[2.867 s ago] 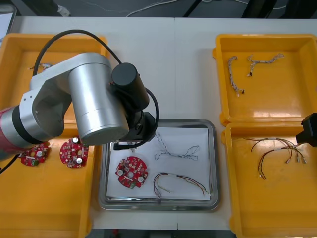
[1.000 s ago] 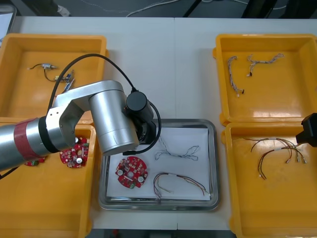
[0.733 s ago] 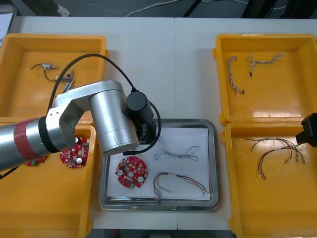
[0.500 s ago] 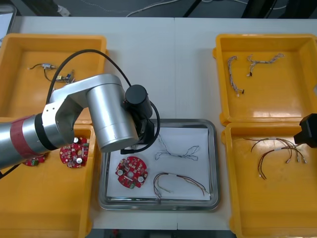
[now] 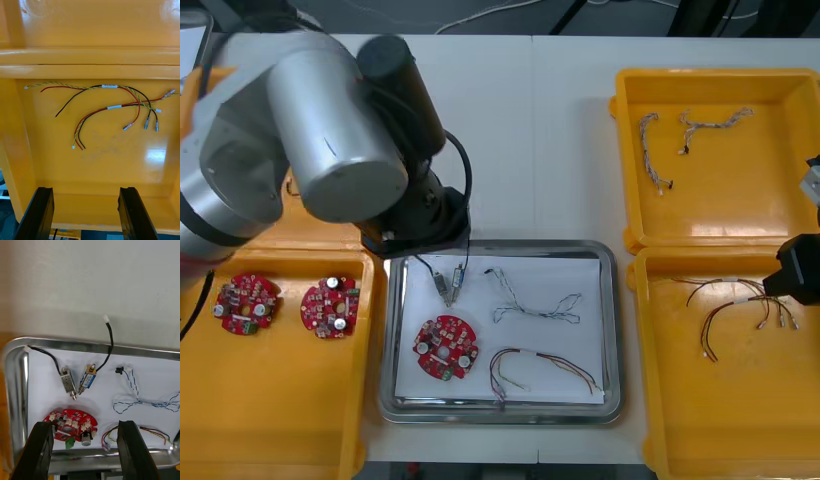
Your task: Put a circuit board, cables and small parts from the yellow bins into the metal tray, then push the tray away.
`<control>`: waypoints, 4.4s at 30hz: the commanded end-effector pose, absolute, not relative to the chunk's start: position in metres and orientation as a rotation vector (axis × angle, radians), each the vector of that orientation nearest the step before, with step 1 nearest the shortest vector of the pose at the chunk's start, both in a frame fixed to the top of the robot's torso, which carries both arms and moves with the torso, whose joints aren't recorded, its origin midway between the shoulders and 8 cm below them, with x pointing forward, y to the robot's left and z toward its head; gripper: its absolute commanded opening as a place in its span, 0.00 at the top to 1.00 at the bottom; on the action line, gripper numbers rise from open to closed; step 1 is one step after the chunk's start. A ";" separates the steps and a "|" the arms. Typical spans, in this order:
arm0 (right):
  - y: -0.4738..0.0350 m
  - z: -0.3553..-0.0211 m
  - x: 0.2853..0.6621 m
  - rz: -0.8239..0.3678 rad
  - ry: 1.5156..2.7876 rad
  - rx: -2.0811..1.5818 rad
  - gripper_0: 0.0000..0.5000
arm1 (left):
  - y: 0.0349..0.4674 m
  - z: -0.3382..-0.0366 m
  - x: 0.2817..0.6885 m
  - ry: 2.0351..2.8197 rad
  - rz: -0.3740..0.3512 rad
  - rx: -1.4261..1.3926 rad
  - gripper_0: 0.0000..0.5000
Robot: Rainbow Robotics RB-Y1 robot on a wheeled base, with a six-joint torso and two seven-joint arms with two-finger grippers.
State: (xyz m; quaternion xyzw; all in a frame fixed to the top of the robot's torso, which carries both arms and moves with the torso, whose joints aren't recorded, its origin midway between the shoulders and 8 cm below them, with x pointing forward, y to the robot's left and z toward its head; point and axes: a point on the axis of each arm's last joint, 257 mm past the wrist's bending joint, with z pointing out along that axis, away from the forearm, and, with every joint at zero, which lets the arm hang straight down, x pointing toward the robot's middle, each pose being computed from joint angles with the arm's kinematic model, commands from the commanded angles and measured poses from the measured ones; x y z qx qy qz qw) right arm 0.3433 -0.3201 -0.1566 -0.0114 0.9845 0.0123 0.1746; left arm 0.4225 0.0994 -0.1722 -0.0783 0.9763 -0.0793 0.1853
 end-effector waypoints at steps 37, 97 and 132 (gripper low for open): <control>-0.119 -0.198 0.364 -0.071 2.423 -1.499 0.00 | 0.370 -0.099 0.444 2.666 -0.016 -0.092 0.00; 0.009 -0.324 0.270 -0.210 2.229 -2.012 0.00 | 0.396 -0.124 0.438 2.623 0.024 -0.121 0.00; 0.020 -0.357 0.243 -0.138 2.254 -1.966 0.00 | 0.396 -0.124 0.438 2.623 0.024 -0.121 0.00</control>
